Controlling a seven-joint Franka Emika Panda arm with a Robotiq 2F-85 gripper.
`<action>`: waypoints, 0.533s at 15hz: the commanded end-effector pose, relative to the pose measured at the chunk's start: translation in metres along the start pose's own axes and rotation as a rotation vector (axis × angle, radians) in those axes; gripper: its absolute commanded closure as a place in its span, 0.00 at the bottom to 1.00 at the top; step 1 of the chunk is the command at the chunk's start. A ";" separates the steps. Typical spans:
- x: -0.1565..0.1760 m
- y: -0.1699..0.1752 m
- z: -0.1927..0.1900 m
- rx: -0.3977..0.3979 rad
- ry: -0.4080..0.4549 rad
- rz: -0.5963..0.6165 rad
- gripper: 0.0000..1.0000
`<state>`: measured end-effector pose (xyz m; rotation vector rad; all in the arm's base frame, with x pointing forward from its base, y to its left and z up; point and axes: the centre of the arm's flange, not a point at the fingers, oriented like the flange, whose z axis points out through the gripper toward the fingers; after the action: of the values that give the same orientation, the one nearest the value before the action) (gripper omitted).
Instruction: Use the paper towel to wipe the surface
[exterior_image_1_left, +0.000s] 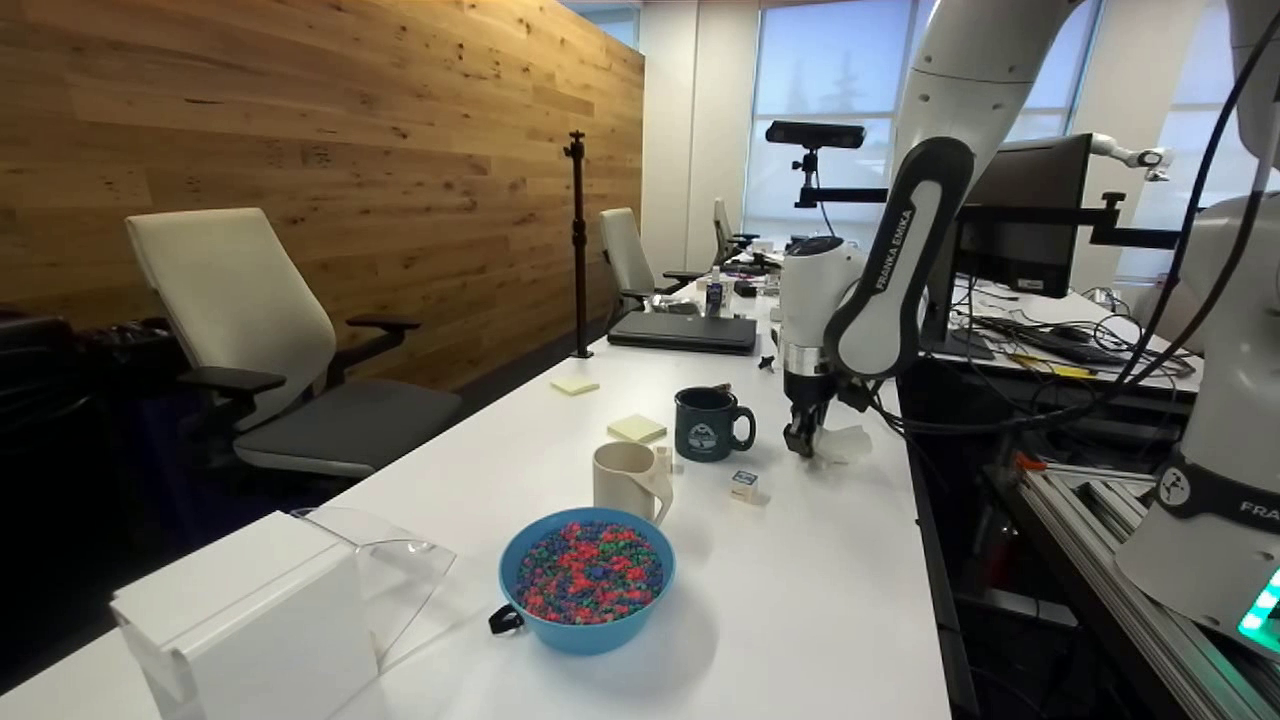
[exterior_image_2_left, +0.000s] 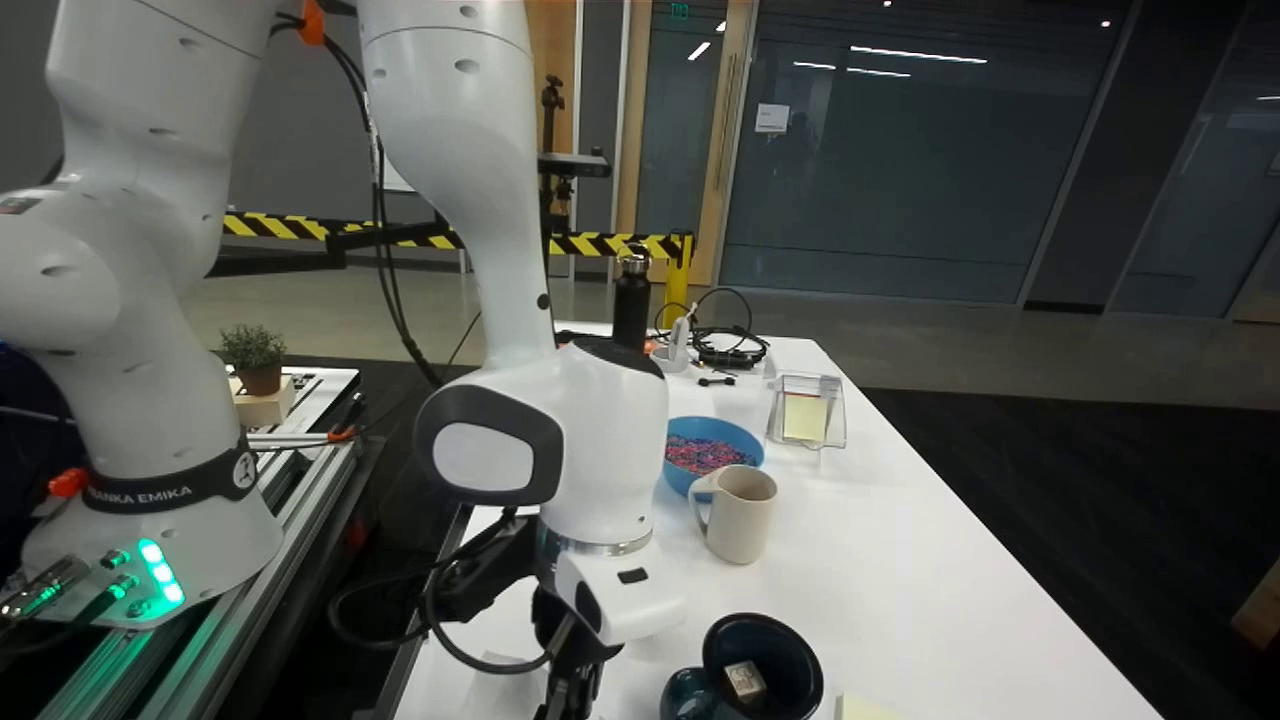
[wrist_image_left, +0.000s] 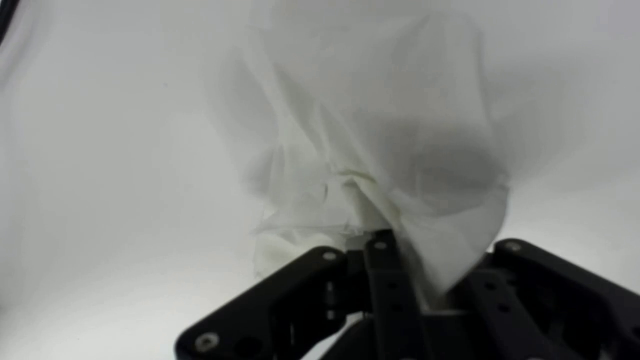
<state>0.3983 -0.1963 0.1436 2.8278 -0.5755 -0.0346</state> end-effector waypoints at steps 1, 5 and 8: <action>-0.007 0.019 -0.010 0.022 -0.017 -0.029 0.99; 0.005 0.038 -0.004 0.018 -0.014 0.023 0.99; 0.011 0.037 0.001 0.023 -0.013 0.045 0.99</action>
<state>0.3879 -0.2315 0.1488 2.8192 -0.6386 -0.0340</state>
